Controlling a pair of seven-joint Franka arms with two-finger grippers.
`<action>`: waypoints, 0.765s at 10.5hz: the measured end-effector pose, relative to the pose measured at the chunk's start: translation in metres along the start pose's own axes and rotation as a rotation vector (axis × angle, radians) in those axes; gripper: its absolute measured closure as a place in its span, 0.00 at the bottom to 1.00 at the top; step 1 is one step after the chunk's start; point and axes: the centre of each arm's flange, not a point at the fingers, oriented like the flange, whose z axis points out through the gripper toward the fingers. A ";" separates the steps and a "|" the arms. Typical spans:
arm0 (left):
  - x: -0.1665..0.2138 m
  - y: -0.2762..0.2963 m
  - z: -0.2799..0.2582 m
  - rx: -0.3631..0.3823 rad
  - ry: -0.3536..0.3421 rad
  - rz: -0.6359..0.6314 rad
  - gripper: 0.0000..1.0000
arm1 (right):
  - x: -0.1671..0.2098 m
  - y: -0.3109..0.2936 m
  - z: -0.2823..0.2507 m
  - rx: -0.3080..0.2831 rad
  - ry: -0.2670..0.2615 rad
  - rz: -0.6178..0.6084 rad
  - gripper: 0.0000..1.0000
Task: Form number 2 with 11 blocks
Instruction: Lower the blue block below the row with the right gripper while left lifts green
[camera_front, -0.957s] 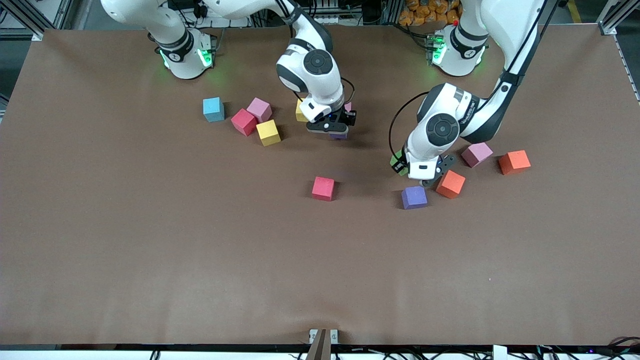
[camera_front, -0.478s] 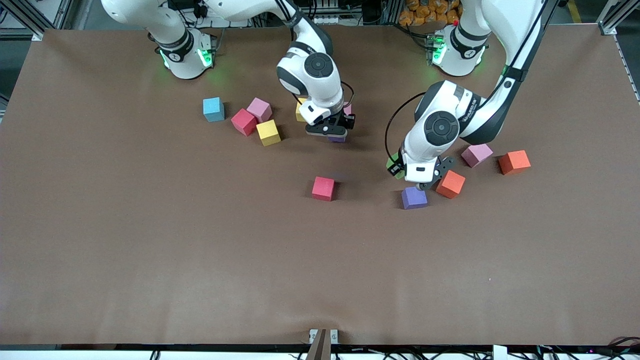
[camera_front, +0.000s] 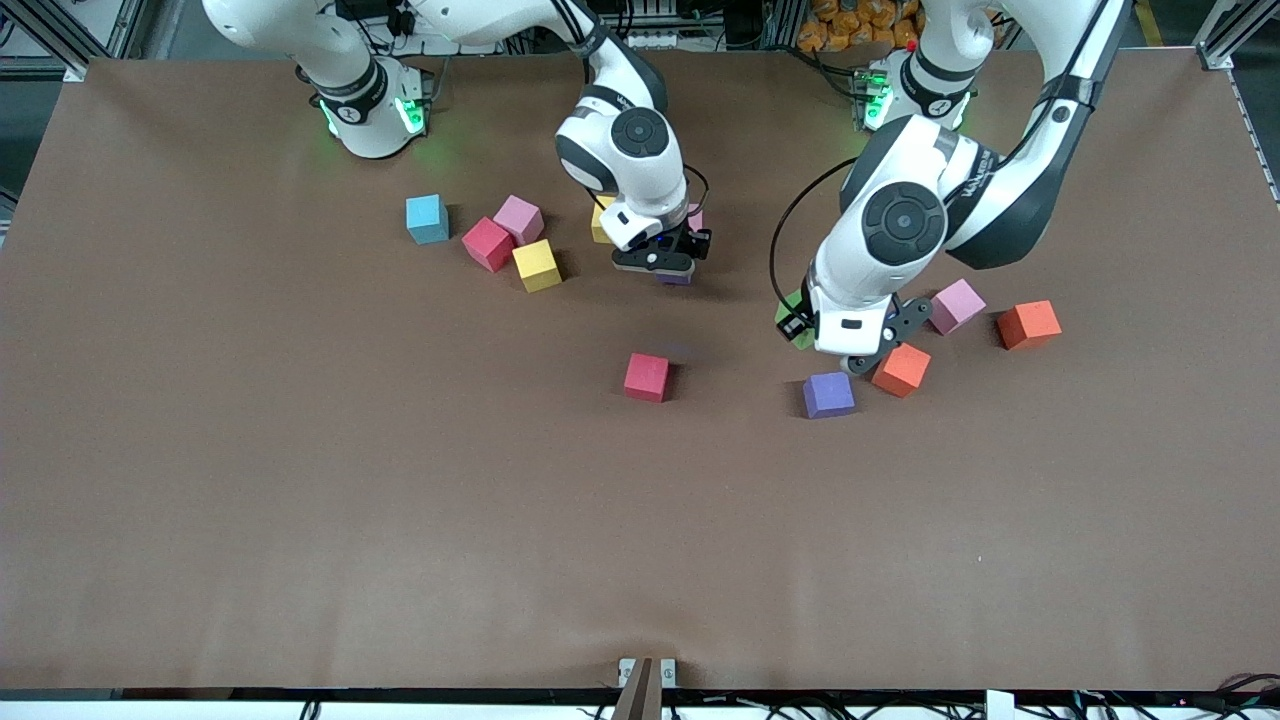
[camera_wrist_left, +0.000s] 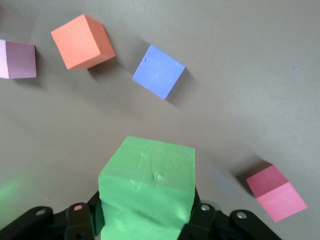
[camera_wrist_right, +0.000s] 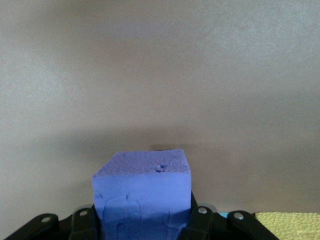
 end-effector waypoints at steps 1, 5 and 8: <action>0.010 -0.001 -0.008 -0.016 0.004 -0.006 0.39 | -0.002 -0.001 0.001 -0.001 0.002 0.000 0.43; 0.014 0.001 -0.020 -0.036 0.012 0.075 0.39 | -0.001 0.000 0.011 -0.014 0.005 0.003 0.43; 0.016 -0.001 -0.024 -0.027 0.008 0.098 0.39 | -0.001 -0.003 0.009 -0.007 0.008 0.003 0.43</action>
